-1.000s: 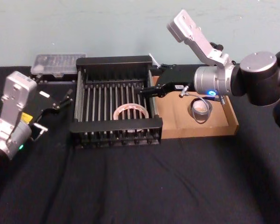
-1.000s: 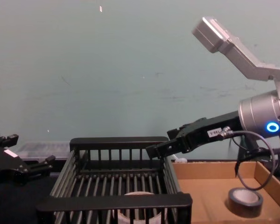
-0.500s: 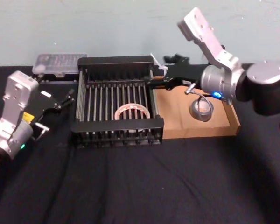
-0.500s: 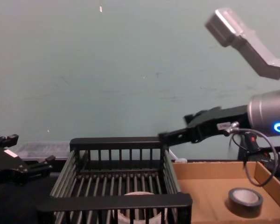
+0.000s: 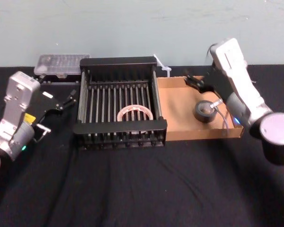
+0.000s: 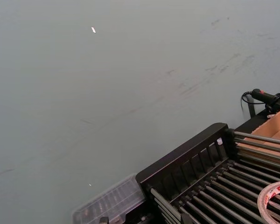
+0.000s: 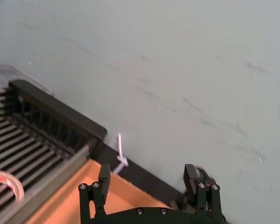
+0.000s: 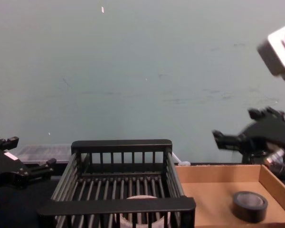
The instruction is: Pick up the white tape and place it into the black box , Pick up the silver tape and place it into the brown box.
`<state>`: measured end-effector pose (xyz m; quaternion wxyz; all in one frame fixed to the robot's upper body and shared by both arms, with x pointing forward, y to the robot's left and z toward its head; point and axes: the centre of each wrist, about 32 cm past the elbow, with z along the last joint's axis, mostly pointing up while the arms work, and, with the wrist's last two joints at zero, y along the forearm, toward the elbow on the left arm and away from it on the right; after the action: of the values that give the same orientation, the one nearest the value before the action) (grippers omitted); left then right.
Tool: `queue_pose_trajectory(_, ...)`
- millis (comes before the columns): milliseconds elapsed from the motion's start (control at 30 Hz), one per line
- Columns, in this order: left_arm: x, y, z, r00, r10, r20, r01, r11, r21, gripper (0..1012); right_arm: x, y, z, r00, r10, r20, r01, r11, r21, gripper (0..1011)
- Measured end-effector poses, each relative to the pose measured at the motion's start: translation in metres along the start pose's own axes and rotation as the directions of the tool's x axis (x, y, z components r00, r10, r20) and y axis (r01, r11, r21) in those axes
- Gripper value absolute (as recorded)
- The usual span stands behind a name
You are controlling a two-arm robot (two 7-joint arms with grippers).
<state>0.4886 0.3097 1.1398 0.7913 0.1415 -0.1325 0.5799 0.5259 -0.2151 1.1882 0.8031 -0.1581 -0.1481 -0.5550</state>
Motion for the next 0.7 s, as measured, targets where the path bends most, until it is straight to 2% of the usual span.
queue_pose_trajectory(300,0.0000,0.000,0.000,1.0000,0.000,0.000,0.000,1.0000,0.000,1001,0.0000,-0.025,-0.030,0.998,-0.037,-0.041,0.033,0.995,-0.091,1002)
queue_pose_trajectory(533,0.0000,0.000,0.000,1.0000,0.000,0.000,0.000,1.0000,0.000,1001,0.0041,-0.031,-0.035,0.996,-0.066,-0.066,0.057,0.990,-0.128,1002)
queue_pose_trajectory(700,0.0000,0.000,0.000,1.0000,0.000,0.000,0.000,1.0000,0.000,1001,0.0039,-0.031,-0.035,0.996,-0.066,-0.067,0.057,0.990,-0.128,1002)
